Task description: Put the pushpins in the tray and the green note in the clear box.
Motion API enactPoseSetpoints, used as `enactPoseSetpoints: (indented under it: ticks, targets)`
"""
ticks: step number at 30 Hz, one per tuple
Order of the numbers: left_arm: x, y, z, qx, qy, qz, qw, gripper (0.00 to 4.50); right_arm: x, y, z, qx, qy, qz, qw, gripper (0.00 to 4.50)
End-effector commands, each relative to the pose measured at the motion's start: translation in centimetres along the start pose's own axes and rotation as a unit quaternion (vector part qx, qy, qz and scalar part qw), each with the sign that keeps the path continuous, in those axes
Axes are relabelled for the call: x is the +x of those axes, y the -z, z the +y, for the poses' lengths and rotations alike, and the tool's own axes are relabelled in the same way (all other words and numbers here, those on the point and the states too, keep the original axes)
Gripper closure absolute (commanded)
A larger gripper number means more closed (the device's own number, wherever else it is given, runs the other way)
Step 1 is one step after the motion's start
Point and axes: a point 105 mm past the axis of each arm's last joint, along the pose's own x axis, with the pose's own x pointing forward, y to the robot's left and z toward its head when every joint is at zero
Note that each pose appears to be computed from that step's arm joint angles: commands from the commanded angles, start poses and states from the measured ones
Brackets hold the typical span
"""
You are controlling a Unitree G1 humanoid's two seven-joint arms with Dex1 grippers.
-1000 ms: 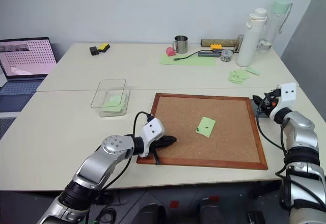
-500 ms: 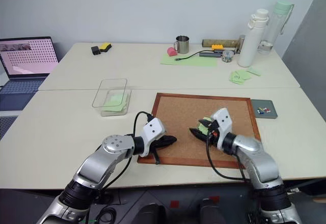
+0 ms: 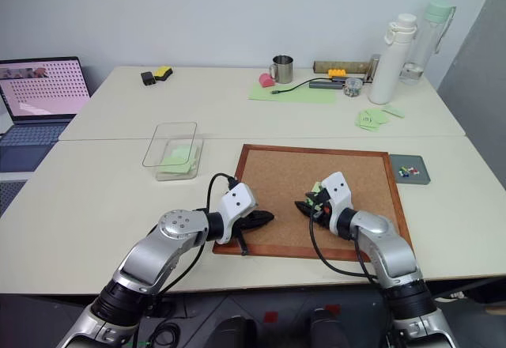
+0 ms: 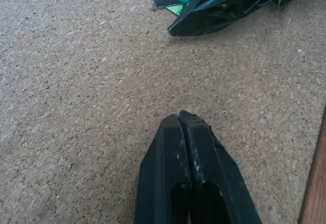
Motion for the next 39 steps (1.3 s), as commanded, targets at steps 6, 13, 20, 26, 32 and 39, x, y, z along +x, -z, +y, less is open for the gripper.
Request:
enactPoseSetpoints:
  ticks: [6,13,20,26,32,39]
  targets:
    - [-0.2,2.0,0.2,-0.022,-0.009,0.036,0.999,4.50,-0.5,-1.4,-0.5,-0.013,0.010,-0.028,0.999,4.45]
    - [-0.1,2.0,0.2,-0.021,-0.009,0.035,0.999,4.50,-1.9,-5.7,-0.2,-0.075,-0.003,-0.092,0.993,4.45]
    - [-0.4,-1.7,0.5,-0.123,0.008,-0.065,0.990,4.12,-3.3,-7.2,0.8,-0.233,-0.051,-0.064,0.969,4.50]
    - [-2.6,-8.1,2.0,-0.284,0.065,-0.223,0.930,3.12,-4.1,-7.1,1.2,-0.341,-0.087,-0.040,0.935,4.50]
    - [-3.2,-10.3,2.0,-0.349,0.108,-0.265,0.893,1.98,-4.4,-8.1,2.5,-0.415,-0.115,-0.055,0.901,4.50]
    - [-2.1,-10.1,1.2,-0.409,0.132,-0.240,0.870,1.02,-4.5,-9.8,4.4,-0.485,-0.137,-0.090,0.859,4.50]
